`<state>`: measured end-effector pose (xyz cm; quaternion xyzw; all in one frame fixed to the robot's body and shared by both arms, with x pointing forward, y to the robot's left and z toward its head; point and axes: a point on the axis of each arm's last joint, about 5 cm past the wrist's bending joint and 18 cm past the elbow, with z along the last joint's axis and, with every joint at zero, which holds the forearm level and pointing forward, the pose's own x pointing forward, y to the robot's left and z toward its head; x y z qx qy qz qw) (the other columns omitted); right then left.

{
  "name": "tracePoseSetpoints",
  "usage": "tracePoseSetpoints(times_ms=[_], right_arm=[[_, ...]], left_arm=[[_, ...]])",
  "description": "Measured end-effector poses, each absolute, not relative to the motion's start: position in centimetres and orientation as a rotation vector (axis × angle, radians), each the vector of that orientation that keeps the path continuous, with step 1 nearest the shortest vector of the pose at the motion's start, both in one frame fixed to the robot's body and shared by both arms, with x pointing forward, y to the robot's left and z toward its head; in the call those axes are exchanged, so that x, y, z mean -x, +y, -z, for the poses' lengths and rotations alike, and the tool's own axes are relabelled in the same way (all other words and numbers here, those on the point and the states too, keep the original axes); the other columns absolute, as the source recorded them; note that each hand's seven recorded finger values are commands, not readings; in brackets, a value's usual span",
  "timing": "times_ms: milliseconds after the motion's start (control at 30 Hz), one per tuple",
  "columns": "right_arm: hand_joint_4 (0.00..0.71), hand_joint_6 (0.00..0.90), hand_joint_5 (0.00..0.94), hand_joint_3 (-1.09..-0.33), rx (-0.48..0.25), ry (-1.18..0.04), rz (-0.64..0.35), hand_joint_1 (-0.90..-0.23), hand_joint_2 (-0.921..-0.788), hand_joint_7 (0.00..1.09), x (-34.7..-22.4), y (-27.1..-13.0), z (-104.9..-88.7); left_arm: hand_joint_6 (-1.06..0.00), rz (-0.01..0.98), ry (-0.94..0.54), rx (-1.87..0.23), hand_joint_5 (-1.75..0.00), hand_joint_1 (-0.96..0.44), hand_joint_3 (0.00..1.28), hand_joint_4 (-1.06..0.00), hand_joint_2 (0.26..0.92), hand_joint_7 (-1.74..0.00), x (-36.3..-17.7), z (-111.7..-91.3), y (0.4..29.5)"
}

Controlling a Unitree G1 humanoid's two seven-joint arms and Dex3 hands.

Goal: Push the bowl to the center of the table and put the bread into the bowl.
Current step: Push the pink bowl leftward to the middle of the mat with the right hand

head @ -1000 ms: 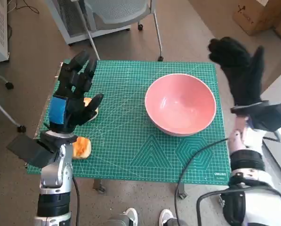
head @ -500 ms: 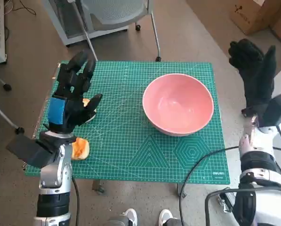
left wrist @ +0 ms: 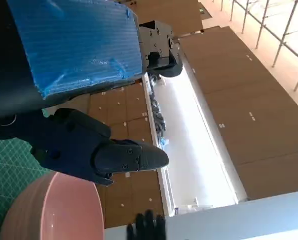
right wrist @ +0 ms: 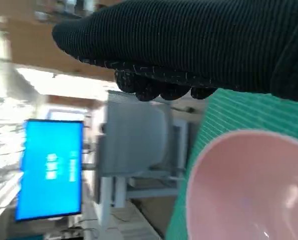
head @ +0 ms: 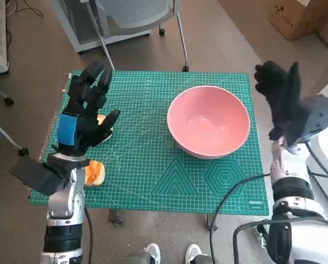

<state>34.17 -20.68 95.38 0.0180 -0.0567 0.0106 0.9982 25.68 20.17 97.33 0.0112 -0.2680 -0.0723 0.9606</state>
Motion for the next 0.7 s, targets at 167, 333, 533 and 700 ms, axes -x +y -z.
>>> tracePoseSetpoints(times_ms=[167,333,533,700], right_arm=[[0.044,0.248,0.0,-0.914,-0.103,-0.039,-0.042,-0.577,-0.921,0.0,-34.1,-19.6,-94.4],[0.046,0.245,0.003,-0.924,-0.126,-0.008,-0.067,-0.588,-0.921,0.0,-34.1,-18.6,-93.8],[0.055,0.252,0.006,-0.93,-0.146,0.028,-0.108,-0.593,-0.921,0.0,-34.0,-17.3,-93.2],[0.1,0.287,0.022,-0.924,-0.159,0.036,-0.135,-0.606,-0.921,0.02,-33.9,-16.3,-92.9]], left_arm=[[-0.02,0.143,-0.546,-0.018,-0.01,-0.5,0.32,-0.24,0.921,-0.59,-25.6,-97.4,20.3],[-0.03,0.137,-0.549,-0.015,-0.01,-0.5,0.31,-0.24,0.921,-0.58,-25.5,-97.4,20.5],[-0.04,0.125,-0.554,-0.019,-0.01,-0.52,0.31,-0.25,0.921,-0.57,-25.3,-97.4,20.6],[-0.04,0.117,-0.551,-0.028,-0.01,-0.52,0.31,-0.25,0.921,-0.56,-25.0,-97.3,20.8]])
